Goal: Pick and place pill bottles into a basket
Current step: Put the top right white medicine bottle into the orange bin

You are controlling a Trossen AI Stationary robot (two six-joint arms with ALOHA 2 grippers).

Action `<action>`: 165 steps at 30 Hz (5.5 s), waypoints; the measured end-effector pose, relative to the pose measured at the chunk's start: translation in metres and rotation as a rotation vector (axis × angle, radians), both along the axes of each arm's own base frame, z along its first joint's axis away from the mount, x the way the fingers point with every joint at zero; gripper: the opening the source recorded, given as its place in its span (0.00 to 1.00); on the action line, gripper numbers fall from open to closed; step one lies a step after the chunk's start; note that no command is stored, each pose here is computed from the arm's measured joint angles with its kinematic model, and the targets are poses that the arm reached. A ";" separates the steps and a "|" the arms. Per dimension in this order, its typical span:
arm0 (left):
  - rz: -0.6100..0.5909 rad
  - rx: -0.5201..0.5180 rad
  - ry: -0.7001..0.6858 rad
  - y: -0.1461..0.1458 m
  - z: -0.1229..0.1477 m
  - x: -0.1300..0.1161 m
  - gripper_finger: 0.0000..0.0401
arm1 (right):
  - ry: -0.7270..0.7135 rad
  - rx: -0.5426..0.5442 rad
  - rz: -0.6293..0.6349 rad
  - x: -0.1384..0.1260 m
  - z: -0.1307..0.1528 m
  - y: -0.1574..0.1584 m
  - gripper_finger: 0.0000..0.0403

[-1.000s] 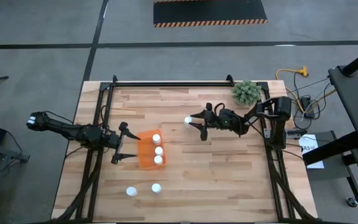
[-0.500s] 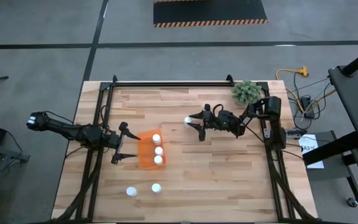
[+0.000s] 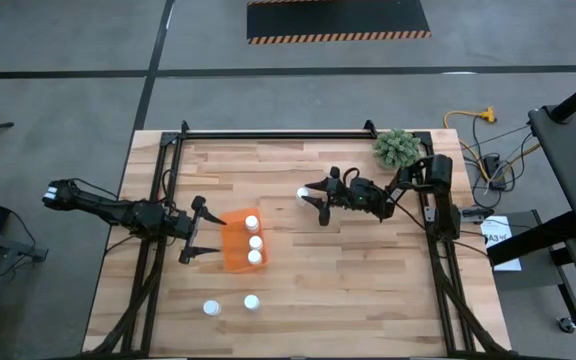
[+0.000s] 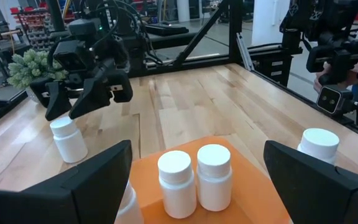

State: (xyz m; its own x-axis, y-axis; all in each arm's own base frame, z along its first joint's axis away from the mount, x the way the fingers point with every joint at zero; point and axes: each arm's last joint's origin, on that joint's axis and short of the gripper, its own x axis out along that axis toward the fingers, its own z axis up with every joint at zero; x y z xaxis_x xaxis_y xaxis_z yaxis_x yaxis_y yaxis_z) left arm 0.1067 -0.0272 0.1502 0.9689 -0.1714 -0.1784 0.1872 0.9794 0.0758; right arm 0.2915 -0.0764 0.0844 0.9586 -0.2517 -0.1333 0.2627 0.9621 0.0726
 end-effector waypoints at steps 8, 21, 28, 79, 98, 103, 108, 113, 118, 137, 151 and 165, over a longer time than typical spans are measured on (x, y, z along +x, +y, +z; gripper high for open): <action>0.000 0.000 0.000 0.000 0.000 0.000 0.86 | 0.007 -0.010 -0.002 0.000 0.000 0.000 0.62; 0.000 0.000 0.000 0.000 0.000 0.000 0.86 | 0.047 -0.021 0.003 0.013 0.001 -0.003 0.70; 0.000 0.000 0.000 0.000 0.000 0.000 0.86 | 0.068 -0.011 0.003 0.013 -0.002 -0.003 0.65; 0.000 0.000 0.000 0.000 0.000 0.000 0.86 | -0.130 0.066 0.328 0.043 0.062 0.024 0.35; 0.000 0.000 -0.001 0.000 0.000 0.000 0.86 | -0.077 -0.074 0.478 0.106 0.111 0.062 0.35; 0.000 0.000 0.000 0.000 0.000 0.000 0.86 | -0.087 -0.079 0.496 0.122 0.106 0.063 0.35; 0.000 0.000 0.000 0.000 0.000 0.000 0.86 | -0.066 -0.044 0.546 0.149 0.086 0.064 0.35; 0.000 0.000 0.000 0.000 0.000 0.000 0.86 | -0.082 -0.010 0.604 0.173 0.076 0.067 0.35; 0.000 0.000 0.000 0.000 0.000 0.000 0.86 | -0.104 -0.038 0.592 0.191 0.071 0.068 0.35; 0.000 0.000 0.000 0.000 0.000 0.000 0.86 | 0.012 -0.059 0.535 0.207 0.052 0.063 0.35; 0.000 0.000 0.000 0.000 0.000 0.000 0.86 | 0.036 -0.070 0.506 0.212 0.061 0.045 0.35; 0.000 0.000 0.000 0.000 0.000 0.000 0.86 | 0.047 -0.067 0.511 0.216 0.050 0.042 0.35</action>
State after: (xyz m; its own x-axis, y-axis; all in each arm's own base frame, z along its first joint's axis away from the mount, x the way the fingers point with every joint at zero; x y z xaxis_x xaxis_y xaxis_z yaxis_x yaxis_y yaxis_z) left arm 0.1067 -0.0272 0.1501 0.9689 -0.1713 -0.1788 0.1872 0.9794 0.0760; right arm 0.5080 -0.0342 0.1341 0.9549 0.2372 -0.1788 -0.2402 0.9707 0.0053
